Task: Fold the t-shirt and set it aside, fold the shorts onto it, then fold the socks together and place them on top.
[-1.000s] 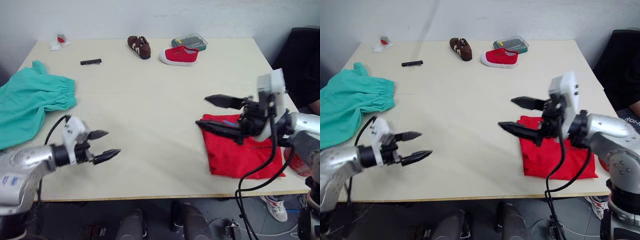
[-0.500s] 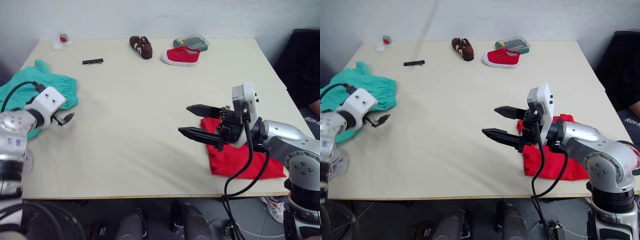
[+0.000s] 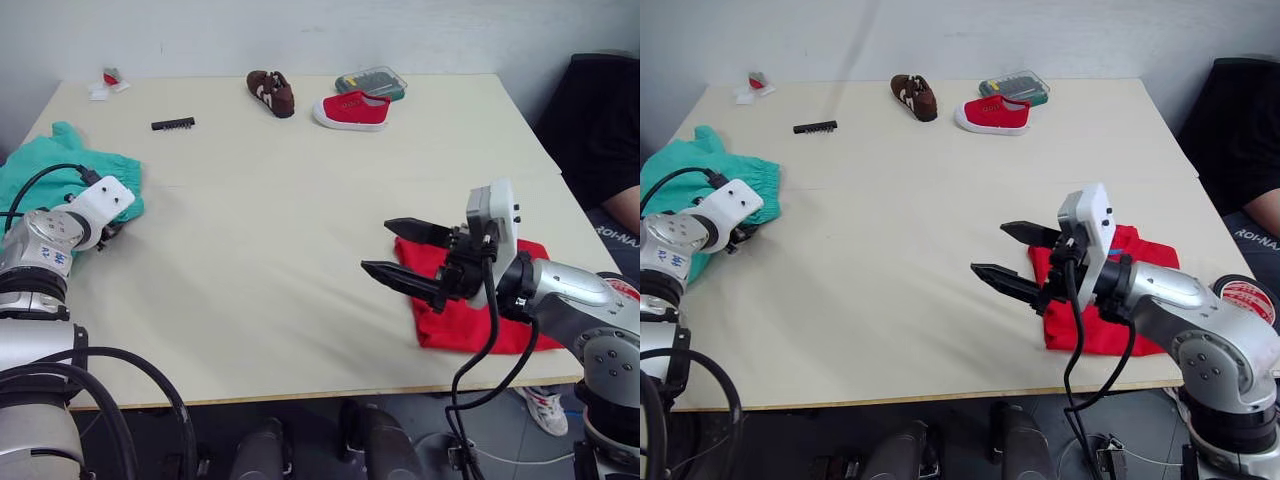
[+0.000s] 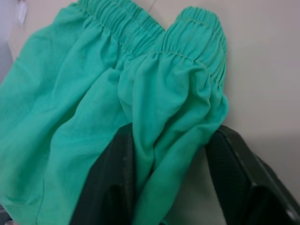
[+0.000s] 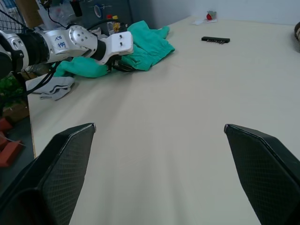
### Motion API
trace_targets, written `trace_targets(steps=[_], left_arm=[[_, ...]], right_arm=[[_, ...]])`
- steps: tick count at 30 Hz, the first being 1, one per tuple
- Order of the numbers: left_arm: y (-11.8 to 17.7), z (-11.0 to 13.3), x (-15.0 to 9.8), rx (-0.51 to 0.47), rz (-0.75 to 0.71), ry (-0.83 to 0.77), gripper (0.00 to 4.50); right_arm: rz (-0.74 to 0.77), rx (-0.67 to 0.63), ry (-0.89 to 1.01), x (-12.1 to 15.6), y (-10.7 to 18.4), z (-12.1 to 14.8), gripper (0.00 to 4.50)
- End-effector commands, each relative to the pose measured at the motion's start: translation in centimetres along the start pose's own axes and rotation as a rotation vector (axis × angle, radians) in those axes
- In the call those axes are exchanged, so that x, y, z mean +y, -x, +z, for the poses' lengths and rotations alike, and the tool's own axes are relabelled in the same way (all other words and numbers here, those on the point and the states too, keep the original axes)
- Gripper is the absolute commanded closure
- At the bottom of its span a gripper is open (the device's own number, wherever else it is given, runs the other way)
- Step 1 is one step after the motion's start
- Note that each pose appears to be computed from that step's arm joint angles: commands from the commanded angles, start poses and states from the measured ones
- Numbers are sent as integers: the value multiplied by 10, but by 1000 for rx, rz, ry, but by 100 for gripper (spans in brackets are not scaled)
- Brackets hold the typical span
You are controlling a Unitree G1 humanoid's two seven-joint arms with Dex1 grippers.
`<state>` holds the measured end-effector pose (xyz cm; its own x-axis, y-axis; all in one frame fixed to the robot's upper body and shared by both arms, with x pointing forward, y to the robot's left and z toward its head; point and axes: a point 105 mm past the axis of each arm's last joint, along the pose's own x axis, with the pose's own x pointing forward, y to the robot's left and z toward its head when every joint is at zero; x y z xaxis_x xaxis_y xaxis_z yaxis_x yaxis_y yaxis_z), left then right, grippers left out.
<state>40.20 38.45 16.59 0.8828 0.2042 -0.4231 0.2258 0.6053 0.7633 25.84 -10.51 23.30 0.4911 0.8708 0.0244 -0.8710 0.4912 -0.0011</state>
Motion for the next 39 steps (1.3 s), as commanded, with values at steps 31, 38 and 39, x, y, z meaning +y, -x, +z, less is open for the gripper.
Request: trace_targets(steps=[31, 38, 39], left_arm=[[168, 211, -244, -788, -1346, 10, 292], [208, 194, -178, -919, -1433, 102, 172], [199, 168, -170, -840, -1384, 54, 172]], right_arm=[[49, 357, 311, 12, 35, -56, 0], [103, 385, 398, 17, 29, -69, 0], [131, 410, 460, 18, 27, -76, 0]])
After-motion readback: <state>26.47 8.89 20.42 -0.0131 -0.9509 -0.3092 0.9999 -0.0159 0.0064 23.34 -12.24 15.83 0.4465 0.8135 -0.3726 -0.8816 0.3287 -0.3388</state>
